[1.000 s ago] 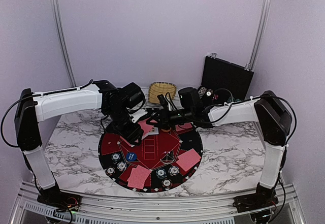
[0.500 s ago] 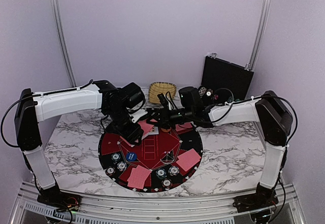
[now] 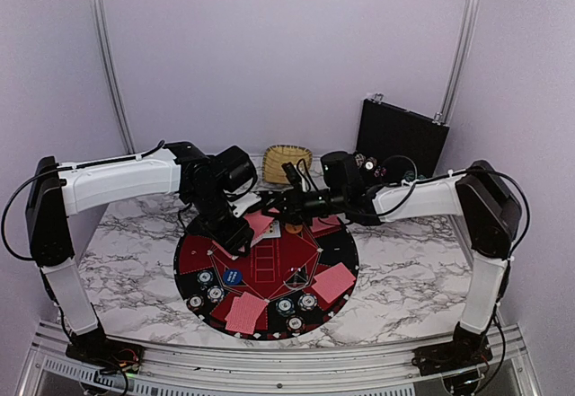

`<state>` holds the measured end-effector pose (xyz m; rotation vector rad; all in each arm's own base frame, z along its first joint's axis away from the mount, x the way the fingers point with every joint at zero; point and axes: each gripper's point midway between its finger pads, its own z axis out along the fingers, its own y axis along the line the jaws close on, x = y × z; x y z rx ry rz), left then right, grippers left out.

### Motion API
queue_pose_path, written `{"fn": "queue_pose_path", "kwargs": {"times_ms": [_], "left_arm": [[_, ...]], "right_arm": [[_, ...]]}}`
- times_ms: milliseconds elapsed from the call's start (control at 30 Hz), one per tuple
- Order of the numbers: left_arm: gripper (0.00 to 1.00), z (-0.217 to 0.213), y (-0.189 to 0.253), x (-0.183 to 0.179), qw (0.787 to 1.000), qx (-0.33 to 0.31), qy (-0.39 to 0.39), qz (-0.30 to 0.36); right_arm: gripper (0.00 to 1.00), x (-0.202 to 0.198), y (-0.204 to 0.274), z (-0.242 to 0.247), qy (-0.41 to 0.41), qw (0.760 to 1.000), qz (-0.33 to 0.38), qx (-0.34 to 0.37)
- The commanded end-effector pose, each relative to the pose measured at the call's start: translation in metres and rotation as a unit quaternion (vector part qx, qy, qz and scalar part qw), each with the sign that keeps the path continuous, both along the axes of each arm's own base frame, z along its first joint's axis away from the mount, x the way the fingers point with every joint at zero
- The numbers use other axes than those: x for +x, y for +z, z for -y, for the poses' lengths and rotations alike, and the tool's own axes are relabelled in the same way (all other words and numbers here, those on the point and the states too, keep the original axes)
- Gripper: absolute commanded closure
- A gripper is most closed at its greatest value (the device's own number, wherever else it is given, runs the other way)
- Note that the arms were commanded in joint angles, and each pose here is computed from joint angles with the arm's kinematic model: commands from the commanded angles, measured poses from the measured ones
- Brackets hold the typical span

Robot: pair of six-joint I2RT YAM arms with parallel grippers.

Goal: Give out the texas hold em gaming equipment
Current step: Pick up the poker card from the face-down deck piles.

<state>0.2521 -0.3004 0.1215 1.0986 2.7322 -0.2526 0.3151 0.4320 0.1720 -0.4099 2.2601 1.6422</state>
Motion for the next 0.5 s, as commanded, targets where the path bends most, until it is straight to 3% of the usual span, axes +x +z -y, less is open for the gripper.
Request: {"fn": "queue_pose_path", "kwargs": {"times_ms": [0, 133, 467], "left_arm": [[0.57, -0.001, 0.004, 0.003, 1.000, -0.006, -0.003, 0.003], [0.57, -0.002, 0.004, 0.004, 1.000, -0.011, 0.001, 0.003], [0.57, -0.010, 0.002, 0.009, 1.000, -0.020, 0.018, -0.001]], "right_arm": [[0.93, 0.002, 0.032, 0.005, -0.002, 0.999, 0.016, 0.039], [1.00, 0.003, 0.034, 0.010, -0.010, 0.999, 0.011, 0.044], [1.00, 0.008, 0.053, 0.026, -0.040, 0.998, 0.016, 0.056]]}}
